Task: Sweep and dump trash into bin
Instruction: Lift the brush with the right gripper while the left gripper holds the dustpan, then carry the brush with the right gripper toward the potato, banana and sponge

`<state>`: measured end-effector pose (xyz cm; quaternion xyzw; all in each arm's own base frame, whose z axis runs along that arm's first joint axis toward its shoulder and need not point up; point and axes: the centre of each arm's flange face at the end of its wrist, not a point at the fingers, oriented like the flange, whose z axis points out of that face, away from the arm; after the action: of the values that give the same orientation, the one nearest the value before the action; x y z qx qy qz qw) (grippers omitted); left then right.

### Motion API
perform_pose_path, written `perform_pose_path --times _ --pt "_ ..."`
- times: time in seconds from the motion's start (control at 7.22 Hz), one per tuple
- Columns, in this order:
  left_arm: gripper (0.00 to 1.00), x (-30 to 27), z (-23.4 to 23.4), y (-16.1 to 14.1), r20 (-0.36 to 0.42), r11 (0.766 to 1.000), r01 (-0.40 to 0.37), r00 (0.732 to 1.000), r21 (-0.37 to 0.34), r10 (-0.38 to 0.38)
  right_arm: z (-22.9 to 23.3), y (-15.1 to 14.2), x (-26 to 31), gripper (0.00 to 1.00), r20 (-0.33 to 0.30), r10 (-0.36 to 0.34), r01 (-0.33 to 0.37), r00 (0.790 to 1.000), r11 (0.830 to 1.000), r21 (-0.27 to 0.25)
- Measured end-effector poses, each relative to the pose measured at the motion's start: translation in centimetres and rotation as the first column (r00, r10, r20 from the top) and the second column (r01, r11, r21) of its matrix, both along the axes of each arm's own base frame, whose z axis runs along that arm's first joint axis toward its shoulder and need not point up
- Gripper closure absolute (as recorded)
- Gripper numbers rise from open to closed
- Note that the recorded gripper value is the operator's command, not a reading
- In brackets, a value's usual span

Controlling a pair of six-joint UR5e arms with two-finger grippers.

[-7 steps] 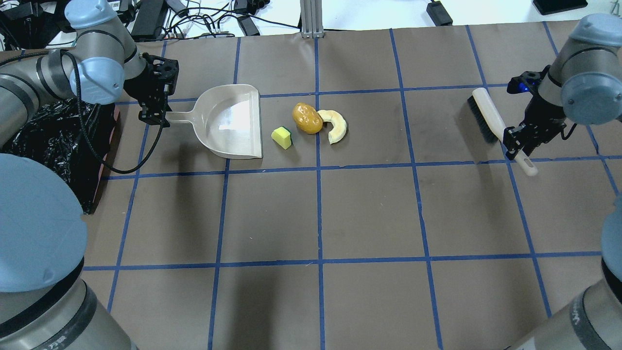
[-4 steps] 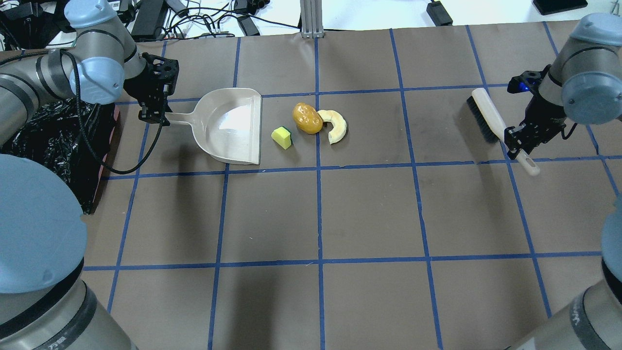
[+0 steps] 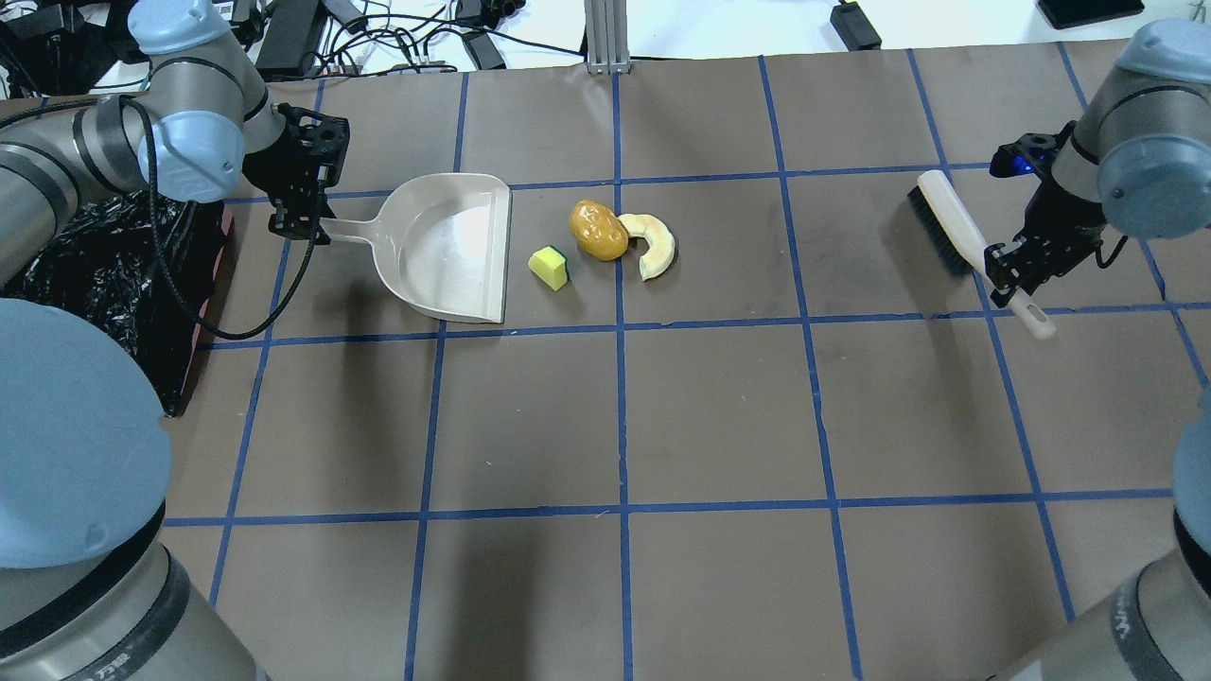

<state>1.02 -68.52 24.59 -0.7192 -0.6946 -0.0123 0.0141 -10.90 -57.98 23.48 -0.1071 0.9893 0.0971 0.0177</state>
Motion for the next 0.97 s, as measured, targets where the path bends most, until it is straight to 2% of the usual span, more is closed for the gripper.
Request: perform_pose_path --times 0.28,0.55,0.97 --pt "0.63 -0.4 0.1 0.0 0.003 1.0 0.013 1.0 -0.001 -0.013 0.9 0.1 0.1 1.0 0.001 -0.004 0.004 1.0 1.0 -0.014" --pt "0.62 -1.5 0.1 0.0 0.006 1.0 0.026 1.0 -0.001 -0.026 1.9 0.0 1.0 1.0 0.019 -0.069 0.07 0.997 0.997 -0.039" --pt "0.62 -1.8 0.0 -0.1 0.007 1.0 0.029 1.0 0.001 -0.029 2.5 -0.8 7.7 1.0 0.04 -0.153 0.155 0.987 0.987 -0.049"
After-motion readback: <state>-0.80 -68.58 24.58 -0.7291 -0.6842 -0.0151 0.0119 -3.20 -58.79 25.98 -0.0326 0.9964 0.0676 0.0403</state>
